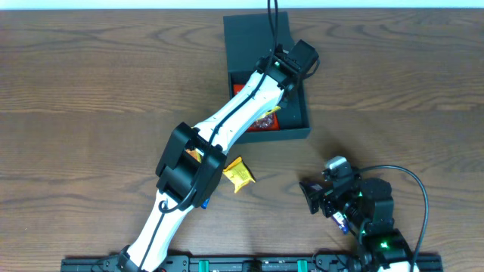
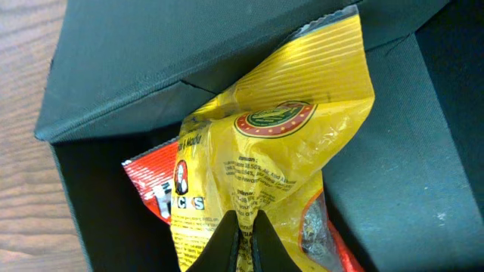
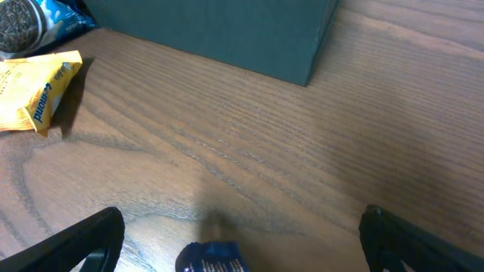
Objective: Pack container
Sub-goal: 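Lower the yellow bag into the box beside the red bag, then press the yellow bag down into the box with the left gripper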
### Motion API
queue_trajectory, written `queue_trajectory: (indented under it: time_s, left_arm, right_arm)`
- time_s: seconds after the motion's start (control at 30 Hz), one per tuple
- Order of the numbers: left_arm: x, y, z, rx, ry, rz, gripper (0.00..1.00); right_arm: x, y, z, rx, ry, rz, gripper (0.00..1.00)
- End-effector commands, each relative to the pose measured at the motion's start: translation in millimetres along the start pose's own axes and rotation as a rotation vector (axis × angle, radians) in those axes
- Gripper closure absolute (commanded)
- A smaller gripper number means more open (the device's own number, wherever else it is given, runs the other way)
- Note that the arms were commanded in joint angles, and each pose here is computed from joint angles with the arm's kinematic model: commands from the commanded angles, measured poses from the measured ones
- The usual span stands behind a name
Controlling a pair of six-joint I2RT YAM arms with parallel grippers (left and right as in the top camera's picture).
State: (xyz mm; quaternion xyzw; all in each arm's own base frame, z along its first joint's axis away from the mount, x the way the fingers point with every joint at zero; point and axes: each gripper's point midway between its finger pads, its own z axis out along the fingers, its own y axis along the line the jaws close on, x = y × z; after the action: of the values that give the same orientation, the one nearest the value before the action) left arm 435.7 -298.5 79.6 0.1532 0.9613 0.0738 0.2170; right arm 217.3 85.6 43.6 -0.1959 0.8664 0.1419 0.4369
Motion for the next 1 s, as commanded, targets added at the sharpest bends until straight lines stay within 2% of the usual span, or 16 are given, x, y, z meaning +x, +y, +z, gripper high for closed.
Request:
queue_trajectory:
  time_s: [0.0, 0.27, 0.43, 0.8, 0.97]
  left_arm:
    - [-4, -8, -4, 0.044, -0.002, -0.083, 0.94]
    - [0, 4, -12, 0.014, 0.024, -0.107, 0.95]
    - [-13, 7, -32, 0.024, 0.002, -0.162, 0.94]
    - [-27, -27, -48, 0.118, -0.068, -0.157, 0.94]
    - [-26, -31, -46, 0.107, -0.074, -0.148, 0.94]
  right_arm:
    - [1, -1, 0, 0.005, 0.002, -0.006, 0.01]
    - [1, -1, 0, 0.005, 0.002, -0.006, 0.01]
    - [1, -1, 0, 0.005, 0.002, -0.006, 0.01]
    - [1, -1, 0, 0.005, 0.002, -0.006, 0.01]
    - [1, -1, 0, 0.005, 0.002, -0.006, 0.01]
